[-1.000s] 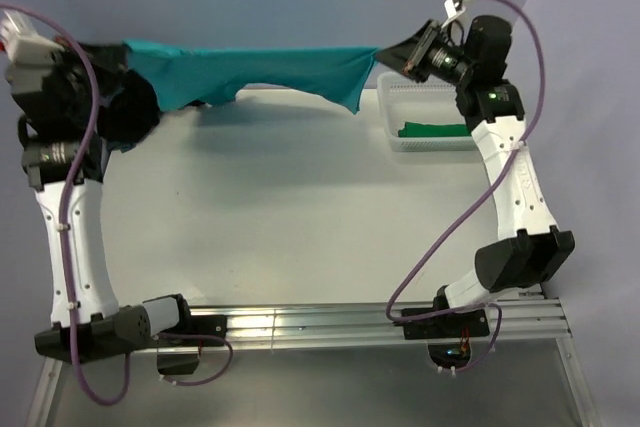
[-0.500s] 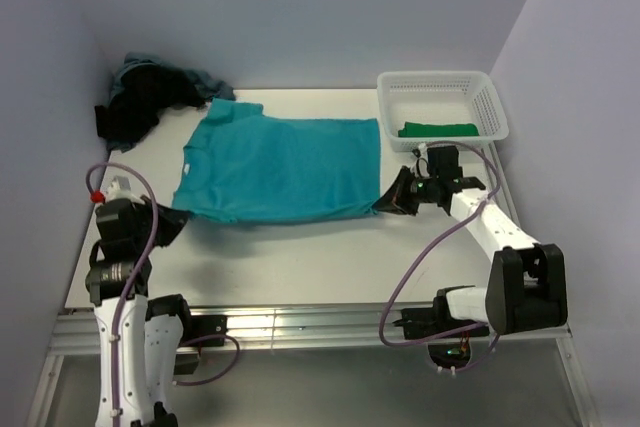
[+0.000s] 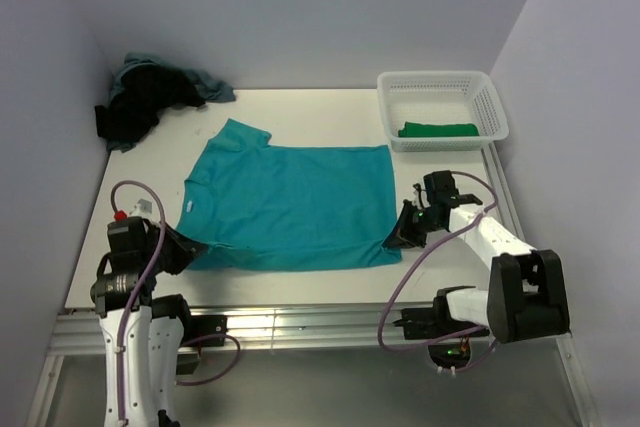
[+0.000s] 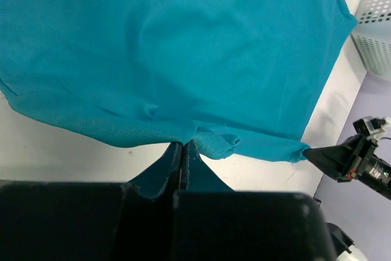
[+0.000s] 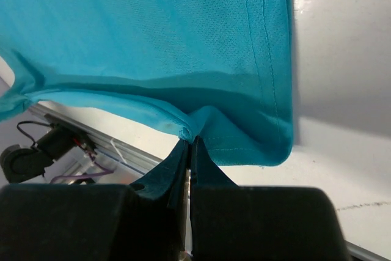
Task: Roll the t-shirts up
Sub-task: Flatten the tshirt, then fold the tshirt
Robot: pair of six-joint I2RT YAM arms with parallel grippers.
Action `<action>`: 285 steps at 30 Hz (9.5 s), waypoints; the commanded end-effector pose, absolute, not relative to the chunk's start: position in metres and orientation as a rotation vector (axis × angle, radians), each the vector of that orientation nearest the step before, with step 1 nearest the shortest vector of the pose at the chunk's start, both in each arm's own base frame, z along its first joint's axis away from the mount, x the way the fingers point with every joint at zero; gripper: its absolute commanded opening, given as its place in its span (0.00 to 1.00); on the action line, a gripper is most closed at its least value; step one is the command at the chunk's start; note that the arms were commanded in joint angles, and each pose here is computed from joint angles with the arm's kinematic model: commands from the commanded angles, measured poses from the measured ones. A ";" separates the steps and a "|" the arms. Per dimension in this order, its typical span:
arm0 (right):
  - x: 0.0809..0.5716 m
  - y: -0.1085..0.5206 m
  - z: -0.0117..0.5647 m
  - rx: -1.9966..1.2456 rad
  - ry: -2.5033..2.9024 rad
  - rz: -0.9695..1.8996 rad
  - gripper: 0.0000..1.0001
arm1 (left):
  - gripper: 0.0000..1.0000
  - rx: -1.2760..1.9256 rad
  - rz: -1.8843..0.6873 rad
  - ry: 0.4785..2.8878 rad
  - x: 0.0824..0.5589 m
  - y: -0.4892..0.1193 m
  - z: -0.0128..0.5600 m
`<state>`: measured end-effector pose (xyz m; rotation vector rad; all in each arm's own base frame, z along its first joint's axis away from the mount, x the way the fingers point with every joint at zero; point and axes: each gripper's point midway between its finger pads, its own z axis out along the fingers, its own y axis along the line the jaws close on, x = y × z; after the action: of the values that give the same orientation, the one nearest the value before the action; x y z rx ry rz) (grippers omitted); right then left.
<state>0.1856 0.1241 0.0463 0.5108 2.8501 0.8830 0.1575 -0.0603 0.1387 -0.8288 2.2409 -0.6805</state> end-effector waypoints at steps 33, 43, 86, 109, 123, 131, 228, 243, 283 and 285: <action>0.229 0.105 0.059 0.458 2.777 0.665 0.00 | 0.00 -0.911 -0.440 2.382 0.244 -0.017 0.139; 0.243 0.105 0.058 0.413 2.799 0.655 0.00 | 0.00 -0.815 -0.413 2.460 0.266 -0.024 0.126; 0.274 0.107 0.053 0.437 2.837 0.629 0.00 | 0.00 -0.610 -0.397 2.542 0.317 -0.044 0.116; 0.302 0.105 0.056 0.429 2.818 0.592 0.00 | 0.00 -0.600 -0.352 2.586 0.327 -0.041 0.096; 0.319 0.104 0.061 0.410 2.799 0.575 0.05 | 0.01 -0.581 -0.363 2.567 0.339 -0.042 0.103; 0.320 0.101 0.060 0.450 2.791 0.553 0.52 | 0.71 -0.606 -0.301 2.581 0.343 -0.035 0.104; 0.311 0.078 0.078 0.509 2.816 0.137 0.57 | 0.89 -0.789 -0.227 2.616 0.399 0.032 0.085; 0.375 0.066 0.032 0.524 2.839 -0.042 0.50 | 0.81 -0.806 -0.284 2.666 0.445 0.031 0.042; 0.382 0.077 0.051 0.445 2.682 0.012 0.40 | 0.00 -0.716 -0.086 2.708 0.422 0.022 0.036; 0.385 0.077 0.059 0.425 2.649 0.024 0.40 | 0.00 -0.713 -0.086 2.708 0.422 0.022 0.037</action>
<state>0.3653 0.0732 0.0223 0.4770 2.7863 -0.0267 0.4178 0.0186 0.0208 -0.7409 2.7304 -0.1157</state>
